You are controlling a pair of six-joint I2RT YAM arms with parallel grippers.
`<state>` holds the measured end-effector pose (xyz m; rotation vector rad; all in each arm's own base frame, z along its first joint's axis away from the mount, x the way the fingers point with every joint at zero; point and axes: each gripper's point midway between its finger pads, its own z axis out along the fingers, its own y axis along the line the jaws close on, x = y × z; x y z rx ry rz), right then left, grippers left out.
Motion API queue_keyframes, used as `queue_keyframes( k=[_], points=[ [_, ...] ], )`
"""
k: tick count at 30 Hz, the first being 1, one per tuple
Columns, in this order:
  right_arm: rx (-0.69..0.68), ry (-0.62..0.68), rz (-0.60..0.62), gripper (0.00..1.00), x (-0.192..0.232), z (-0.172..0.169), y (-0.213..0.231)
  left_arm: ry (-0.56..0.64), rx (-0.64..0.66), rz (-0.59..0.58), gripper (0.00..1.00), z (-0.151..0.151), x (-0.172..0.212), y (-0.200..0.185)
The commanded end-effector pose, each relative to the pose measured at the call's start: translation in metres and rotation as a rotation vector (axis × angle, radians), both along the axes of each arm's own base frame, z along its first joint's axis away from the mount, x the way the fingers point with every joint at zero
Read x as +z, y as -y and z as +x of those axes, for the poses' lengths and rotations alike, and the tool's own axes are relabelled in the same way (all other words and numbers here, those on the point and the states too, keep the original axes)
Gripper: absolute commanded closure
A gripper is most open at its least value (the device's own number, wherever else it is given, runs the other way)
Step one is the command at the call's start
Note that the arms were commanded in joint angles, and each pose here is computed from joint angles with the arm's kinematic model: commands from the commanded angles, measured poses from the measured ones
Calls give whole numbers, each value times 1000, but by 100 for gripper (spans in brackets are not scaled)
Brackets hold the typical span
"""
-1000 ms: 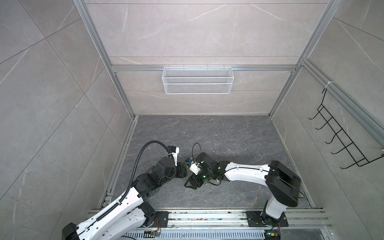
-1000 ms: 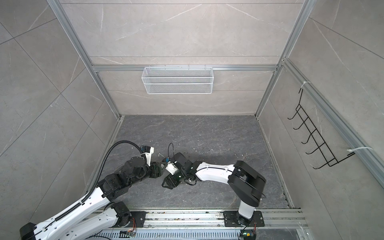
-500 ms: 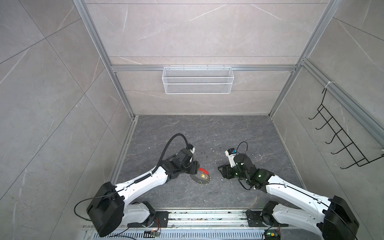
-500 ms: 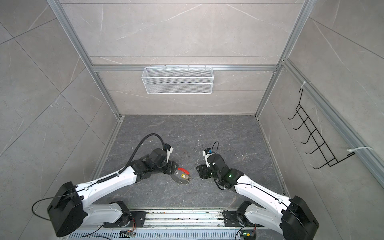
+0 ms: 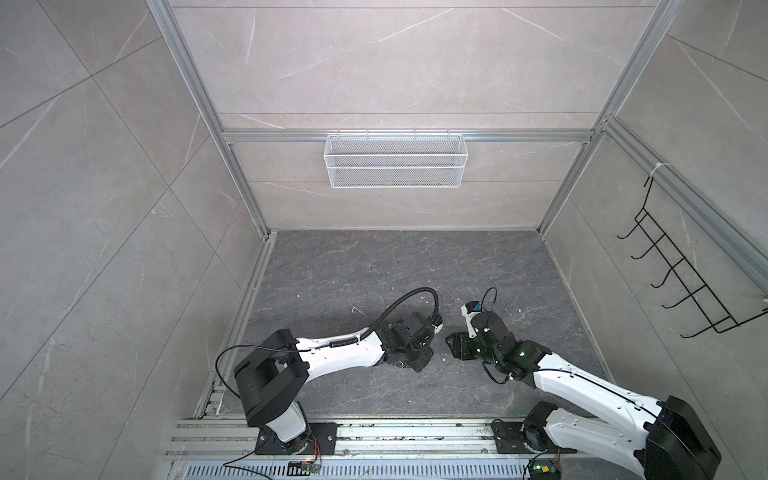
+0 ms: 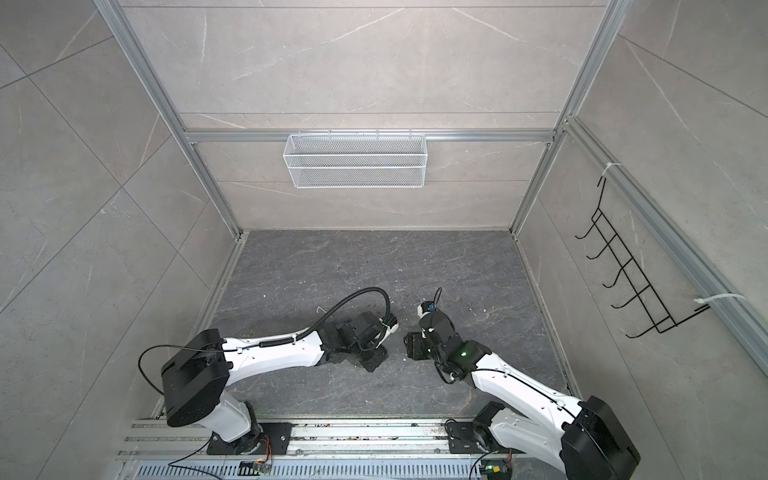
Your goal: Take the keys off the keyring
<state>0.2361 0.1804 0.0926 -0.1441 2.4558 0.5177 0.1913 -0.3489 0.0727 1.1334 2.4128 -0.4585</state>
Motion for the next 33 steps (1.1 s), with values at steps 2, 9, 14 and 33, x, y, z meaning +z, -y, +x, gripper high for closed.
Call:
queue_keyframes(
  k=[2, 9, 14, 33],
  points=[
    [-36, -1, -3, 39, 2, -1, 8, 46, -56, 61, 59, 8, -1, 5],
    [-35, 3, 1, 39, 5, -3, 10, 56, -65, 128, 56, 13, -18, 4],
    [-43, 12, -6, 39, 9, -2, 13, 26, -78, 163, 58, 8, -26, 1],
    [-47, 10, -10, 39, 8, -3, 16, 18, -99, 166, 92, 2, -36, 3]
  ],
)
